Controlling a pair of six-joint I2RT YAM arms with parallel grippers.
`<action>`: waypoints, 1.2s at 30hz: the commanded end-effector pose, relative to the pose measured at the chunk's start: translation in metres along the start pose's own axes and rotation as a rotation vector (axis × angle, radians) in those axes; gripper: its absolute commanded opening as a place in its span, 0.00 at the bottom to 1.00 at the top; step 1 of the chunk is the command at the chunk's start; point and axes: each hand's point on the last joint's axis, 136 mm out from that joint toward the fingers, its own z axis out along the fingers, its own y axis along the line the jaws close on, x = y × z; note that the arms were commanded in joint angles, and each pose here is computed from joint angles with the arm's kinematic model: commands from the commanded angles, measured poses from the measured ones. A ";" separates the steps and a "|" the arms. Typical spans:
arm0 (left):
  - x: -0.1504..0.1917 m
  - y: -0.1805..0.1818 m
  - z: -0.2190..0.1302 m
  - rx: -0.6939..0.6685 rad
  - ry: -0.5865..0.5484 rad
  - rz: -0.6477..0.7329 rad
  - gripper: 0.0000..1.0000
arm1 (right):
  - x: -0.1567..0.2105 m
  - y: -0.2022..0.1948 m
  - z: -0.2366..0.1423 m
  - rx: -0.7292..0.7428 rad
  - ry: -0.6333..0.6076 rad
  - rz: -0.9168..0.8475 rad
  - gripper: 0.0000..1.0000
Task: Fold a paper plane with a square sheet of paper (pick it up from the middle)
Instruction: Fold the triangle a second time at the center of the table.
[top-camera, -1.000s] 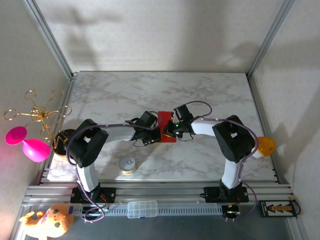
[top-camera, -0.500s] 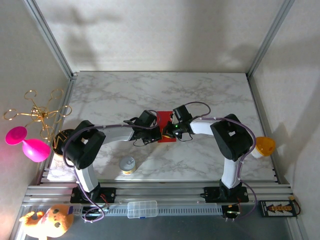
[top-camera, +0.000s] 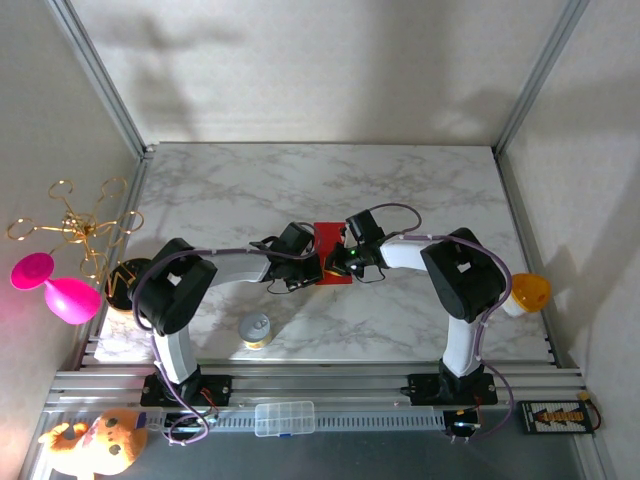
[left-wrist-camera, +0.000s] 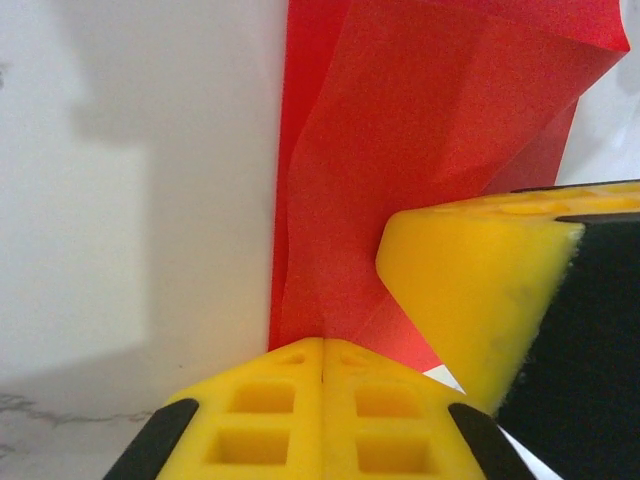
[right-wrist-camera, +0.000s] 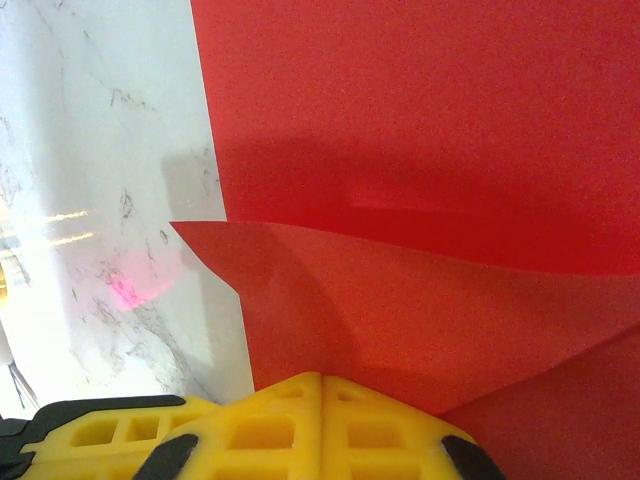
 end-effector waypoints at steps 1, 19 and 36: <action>0.013 0.045 0.008 -0.138 0.025 -0.056 0.00 | -0.013 -0.019 -0.007 0.068 -0.039 0.020 0.05; 0.014 0.041 0.007 -0.115 0.033 -0.043 0.00 | -0.079 -0.059 -0.035 0.107 -0.161 0.029 0.06; 0.015 0.043 0.009 -0.122 0.040 -0.043 0.00 | -0.017 0.002 -0.017 -0.049 -0.063 -0.091 0.05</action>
